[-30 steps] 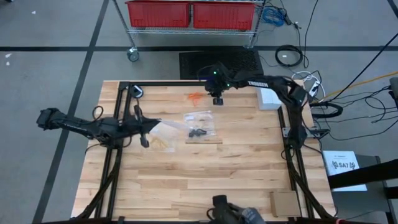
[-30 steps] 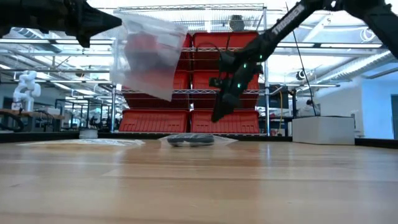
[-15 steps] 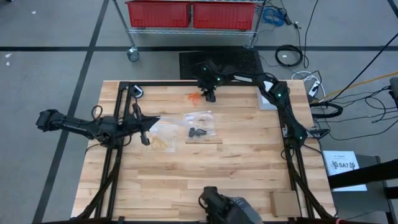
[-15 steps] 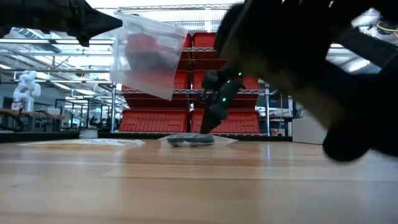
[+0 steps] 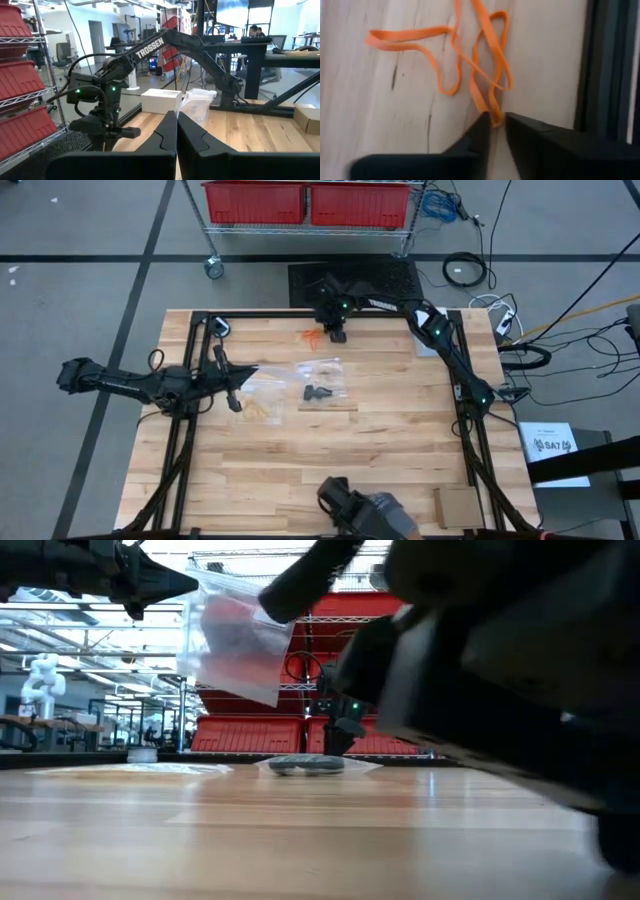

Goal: Sort rubber bands
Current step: Put the right orange rubber band on the zip bag

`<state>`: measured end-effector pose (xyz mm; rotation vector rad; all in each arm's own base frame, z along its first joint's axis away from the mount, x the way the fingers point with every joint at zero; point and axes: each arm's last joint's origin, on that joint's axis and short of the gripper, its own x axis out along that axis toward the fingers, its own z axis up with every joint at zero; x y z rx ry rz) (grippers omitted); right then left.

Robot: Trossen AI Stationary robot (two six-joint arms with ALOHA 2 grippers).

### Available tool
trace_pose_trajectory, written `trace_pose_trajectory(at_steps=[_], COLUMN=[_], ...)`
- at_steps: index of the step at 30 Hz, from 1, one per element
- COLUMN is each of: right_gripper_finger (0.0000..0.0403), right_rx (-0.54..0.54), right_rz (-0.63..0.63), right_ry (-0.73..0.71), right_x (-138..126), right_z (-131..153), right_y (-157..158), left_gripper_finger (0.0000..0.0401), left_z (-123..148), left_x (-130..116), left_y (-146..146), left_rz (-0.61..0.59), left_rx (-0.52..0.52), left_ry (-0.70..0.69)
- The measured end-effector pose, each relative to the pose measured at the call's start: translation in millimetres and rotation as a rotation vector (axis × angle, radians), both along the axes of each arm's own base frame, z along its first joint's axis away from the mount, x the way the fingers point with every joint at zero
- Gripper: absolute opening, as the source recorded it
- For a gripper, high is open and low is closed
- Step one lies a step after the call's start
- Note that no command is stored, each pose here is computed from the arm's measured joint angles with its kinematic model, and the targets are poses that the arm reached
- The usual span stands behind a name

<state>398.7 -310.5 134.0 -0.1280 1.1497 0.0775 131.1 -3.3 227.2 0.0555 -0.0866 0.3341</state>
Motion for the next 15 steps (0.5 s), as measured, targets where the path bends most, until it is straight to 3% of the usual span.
trace_pose_trajectory(at_steps=[8, 15], right_gripper_finger=[0.0002, 0.0001], right_rx=[0.050, 0.002], right_rz=[-0.046, -0.085], right_ry=[0.116, 0.082], right_x=[-15.6, -26.8], right_z=[17.7, 79.7], right_y=[8.5, 22.8], left_gripper_finger=[0.0000, 0.0000], left_z=[0.1, 0.1], left_x=[0.0, 0.0], left_y=[-0.1, -0.1], left_rz=[-0.004, -0.004], left_rx=[0.000, 0.000], left_ry=[-0.001, -0.001])
